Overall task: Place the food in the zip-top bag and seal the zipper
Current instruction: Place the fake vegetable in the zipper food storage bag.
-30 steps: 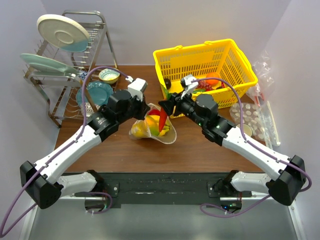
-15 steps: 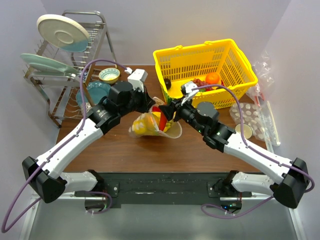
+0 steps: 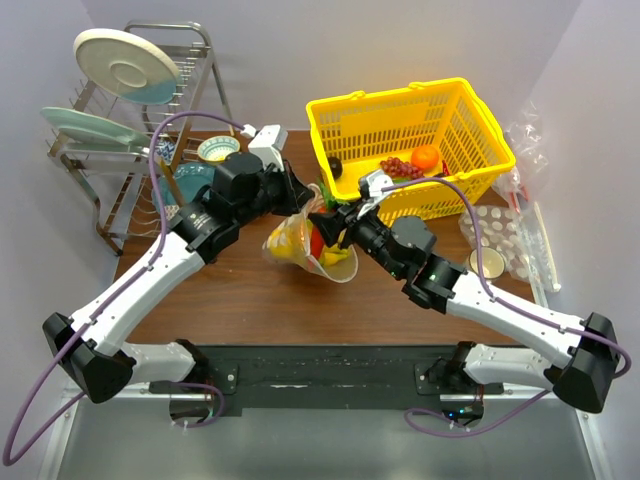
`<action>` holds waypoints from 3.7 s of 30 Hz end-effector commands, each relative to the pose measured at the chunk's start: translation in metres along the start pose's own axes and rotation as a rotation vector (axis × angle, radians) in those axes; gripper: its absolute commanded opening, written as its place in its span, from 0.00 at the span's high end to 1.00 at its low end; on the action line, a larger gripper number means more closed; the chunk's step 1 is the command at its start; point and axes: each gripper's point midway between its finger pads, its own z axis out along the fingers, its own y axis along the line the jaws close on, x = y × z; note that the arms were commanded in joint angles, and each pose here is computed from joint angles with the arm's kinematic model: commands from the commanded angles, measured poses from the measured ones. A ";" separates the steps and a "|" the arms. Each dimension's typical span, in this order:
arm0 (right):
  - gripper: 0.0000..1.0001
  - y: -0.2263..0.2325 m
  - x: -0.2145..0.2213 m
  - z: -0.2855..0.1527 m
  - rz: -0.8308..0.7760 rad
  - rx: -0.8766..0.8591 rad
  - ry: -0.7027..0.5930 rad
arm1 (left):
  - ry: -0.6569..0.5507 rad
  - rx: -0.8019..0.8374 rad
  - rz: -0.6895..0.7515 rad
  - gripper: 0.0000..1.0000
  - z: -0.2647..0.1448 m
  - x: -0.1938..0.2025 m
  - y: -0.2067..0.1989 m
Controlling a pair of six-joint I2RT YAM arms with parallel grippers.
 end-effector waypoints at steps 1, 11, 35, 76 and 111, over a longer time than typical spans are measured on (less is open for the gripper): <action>0.75 -0.014 -0.013 0.002 0.029 0.106 -0.113 | -0.157 0.044 -0.095 1.00 -0.011 -0.046 -0.020; 0.52 -0.004 0.001 0.003 0.091 0.113 -0.073 | -0.228 -0.034 -0.128 1.00 -0.015 -0.049 -0.001; 0.94 0.008 0.037 -0.044 0.089 0.005 0.146 | -0.241 -0.061 -0.079 1.00 -0.020 -0.048 0.007; 0.87 -0.009 -0.043 0.003 -0.227 0.099 -0.343 | -0.168 0.092 -0.115 1.00 -0.022 -0.045 -0.027; 0.39 -0.015 0.026 -0.022 -0.177 0.082 0.083 | -0.176 0.038 -0.083 1.00 -0.024 -0.045 -0.016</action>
